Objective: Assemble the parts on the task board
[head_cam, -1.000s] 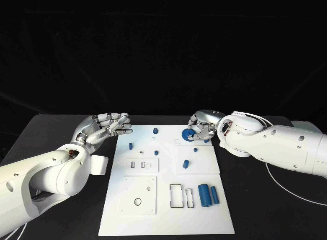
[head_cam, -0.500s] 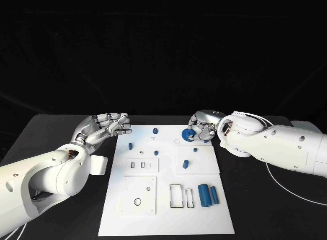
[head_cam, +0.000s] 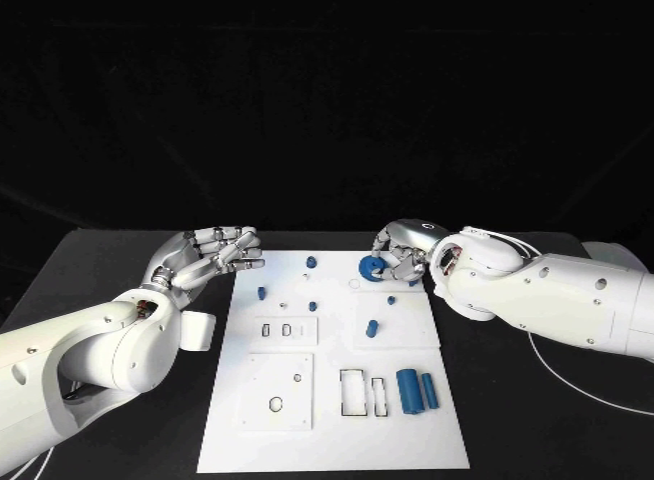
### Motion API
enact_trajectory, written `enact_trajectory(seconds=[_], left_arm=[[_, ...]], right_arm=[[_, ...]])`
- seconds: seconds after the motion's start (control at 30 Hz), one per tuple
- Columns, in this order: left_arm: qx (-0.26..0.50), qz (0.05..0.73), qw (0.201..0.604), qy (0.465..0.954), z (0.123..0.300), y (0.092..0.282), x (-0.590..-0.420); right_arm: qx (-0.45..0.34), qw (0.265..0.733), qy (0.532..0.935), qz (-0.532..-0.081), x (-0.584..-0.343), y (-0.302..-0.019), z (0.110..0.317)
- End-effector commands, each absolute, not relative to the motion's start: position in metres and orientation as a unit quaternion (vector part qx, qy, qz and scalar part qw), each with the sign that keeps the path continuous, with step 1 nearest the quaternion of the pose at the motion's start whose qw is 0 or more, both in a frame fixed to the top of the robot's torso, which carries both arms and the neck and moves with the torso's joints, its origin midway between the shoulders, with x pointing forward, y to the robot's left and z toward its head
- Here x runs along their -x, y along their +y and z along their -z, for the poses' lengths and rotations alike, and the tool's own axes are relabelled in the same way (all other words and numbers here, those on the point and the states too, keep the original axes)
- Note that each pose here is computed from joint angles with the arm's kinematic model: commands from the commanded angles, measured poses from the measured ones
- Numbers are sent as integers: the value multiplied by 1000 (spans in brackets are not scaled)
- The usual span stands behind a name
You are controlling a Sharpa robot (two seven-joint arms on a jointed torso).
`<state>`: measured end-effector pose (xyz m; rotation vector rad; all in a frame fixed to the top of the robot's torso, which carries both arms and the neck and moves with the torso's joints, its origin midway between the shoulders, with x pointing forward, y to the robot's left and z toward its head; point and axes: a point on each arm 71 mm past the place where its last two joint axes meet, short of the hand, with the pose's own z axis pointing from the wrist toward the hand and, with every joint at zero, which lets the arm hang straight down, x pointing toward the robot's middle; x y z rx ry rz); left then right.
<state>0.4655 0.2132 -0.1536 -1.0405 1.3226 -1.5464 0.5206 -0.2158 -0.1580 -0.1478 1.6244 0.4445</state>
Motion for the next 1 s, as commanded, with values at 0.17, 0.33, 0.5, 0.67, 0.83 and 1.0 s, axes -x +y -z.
enact_trajectory(seconds=[0.17, 0.33, 0.5, 0.67, 0.83, 1.0], left_arm=[[410, 623, 407, 527, 153, 211, -465], [410, 624, 406, 527, 153, 211, -466], [410, 624, 405, 527, 153, 210, -466], [409, 625, 405, 527, 153, 209, -466], [409, 625, 405, 527, 153, 209, -467], [409, 626, 404, 527, 153, 208, -467]], right_arm=[[77, 710, 670, -204, -505, -198, 145], [108, 724, 642, -227, -492, -172, 136], [136, 729, 626, -243, -490, -147, 134], [148, 728, 623, -246, -494, -128, 140], [155, 723, 626, -247, -497, -115, 147], [161, 717, 631, -249, -499, -102, 156]])
